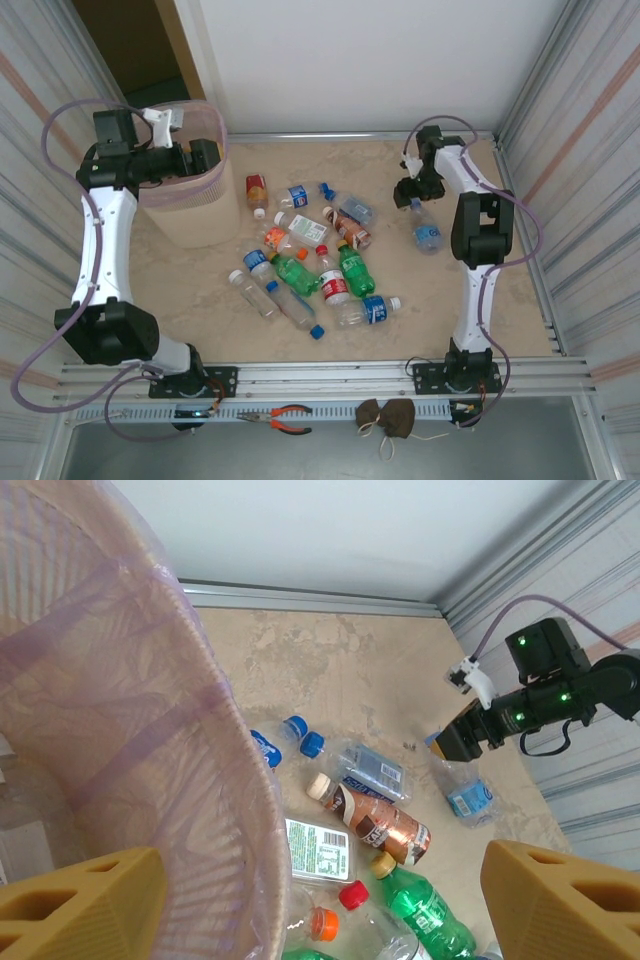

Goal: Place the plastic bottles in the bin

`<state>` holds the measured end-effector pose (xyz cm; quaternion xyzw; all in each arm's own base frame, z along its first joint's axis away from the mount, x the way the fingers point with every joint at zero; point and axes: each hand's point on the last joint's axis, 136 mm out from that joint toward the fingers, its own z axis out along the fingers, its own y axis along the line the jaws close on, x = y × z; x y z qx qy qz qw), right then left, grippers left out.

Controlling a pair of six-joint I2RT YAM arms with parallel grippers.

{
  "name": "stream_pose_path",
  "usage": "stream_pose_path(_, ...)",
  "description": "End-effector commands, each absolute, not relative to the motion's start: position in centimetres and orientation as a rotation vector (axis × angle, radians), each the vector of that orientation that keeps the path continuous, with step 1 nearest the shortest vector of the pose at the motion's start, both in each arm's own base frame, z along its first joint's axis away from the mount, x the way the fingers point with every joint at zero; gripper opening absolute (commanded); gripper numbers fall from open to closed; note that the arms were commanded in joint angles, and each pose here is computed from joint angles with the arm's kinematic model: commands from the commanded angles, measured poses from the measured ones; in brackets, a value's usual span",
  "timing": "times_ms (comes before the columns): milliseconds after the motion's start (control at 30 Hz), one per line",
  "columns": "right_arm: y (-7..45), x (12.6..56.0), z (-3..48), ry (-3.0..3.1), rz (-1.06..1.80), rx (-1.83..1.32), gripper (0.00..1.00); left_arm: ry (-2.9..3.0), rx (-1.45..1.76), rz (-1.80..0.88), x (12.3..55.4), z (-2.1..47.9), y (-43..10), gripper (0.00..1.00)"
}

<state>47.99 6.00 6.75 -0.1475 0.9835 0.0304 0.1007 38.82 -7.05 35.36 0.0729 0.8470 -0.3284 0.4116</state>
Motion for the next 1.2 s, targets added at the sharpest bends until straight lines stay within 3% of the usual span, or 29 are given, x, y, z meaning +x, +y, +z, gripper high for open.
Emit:
stream_pose_path(0, 6.1, 48.5, 6.3, 2.932, 0.050, -0.434, 0.68, 2.086, 0.209, -0.845, 37.9, 36.8, -7.6, 0.82)
stream_pose_path(800, 5.3, 47.9, 3.9, 3.009, 0.001, -0.443, 0.43, 2.080, 0.216, -0.856, 37.6, 36.9, -8.0, 0.82)
stream_pose_path(1167, 5.3, 47.9, 3.5, 3.014, -0.004, -0.459, 0.43, 2.076, 0.215, -0.862, 37.5, 36.8, -8.1, 0.82)
